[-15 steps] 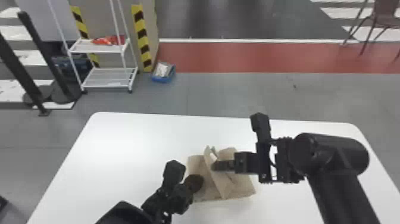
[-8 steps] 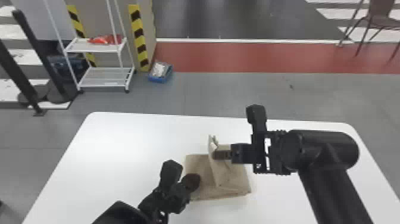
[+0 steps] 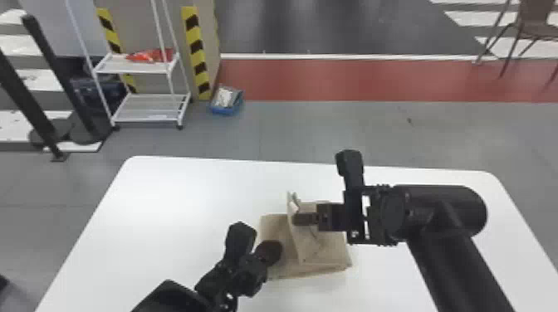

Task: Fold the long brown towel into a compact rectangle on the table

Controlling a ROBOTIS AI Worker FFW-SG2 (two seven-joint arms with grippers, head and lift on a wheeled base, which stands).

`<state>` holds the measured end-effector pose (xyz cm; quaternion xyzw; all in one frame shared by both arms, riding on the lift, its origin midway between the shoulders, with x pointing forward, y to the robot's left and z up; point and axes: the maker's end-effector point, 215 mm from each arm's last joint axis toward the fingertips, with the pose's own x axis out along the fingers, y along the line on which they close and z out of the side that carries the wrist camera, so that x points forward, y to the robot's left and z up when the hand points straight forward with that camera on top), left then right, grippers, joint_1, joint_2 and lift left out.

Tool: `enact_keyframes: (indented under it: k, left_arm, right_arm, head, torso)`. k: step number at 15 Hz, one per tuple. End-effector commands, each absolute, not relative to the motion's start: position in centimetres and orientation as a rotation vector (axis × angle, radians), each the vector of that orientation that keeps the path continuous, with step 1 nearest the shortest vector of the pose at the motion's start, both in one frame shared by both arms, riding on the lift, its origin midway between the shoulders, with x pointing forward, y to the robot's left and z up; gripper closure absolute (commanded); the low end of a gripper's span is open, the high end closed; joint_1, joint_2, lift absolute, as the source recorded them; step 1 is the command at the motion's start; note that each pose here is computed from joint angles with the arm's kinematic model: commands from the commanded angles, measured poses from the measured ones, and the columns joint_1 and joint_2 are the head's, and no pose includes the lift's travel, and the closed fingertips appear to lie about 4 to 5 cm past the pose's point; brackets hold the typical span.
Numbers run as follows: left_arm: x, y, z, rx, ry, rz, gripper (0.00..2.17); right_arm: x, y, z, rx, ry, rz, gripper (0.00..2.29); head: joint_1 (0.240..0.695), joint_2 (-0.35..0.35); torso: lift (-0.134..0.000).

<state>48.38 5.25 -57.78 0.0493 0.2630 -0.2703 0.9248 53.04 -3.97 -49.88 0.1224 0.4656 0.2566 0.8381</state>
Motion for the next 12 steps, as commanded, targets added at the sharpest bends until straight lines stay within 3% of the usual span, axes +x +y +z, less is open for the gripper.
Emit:
enact_keyframes:
  k: [1,3,7,9,12]
  left_arm:
    - [48.6,5.3,-57.7,0.101,0.538,-0.553,1.79]
    - [48.4,5.1,-57.8,0.101,0.539,-0.556,1.79]
    - [48.3,5.0,-57.9,0.102,0.543,-0.560,1.79]
    - [48.3,5.0,-57.9,0.102,0.543,-0.560,1.79]
    - [48.1,4.8,-58.1,0.103,0.546,-0.564,1.79]
  right_arm:
    - [53.5,-3.9,-50.2,0.259,0.976,0.541,1.29]
    - [53.4,-3.7,-50.7,0.249,0.991,0.541,1.29]
    - [53.5,-3.1,-51.0,0.251,0.980,0.552,1.07]
    - [53.1,-2.5,-51.1,0.246,0.987,0.566,0.81]
    - [52.1,-1.1,-51.2,0.245,1.003,0.598,0.80]
  head:
    - [0.695,0.014]
    - [0.695,0.015]
    - [0.695,0.014]
    - [0.695,0.018]
    - [0.695,0.028]
  torso:
    - [0.000]
    - [0.000]
    - [0.000]
    - [0.000]
    - [0.000]
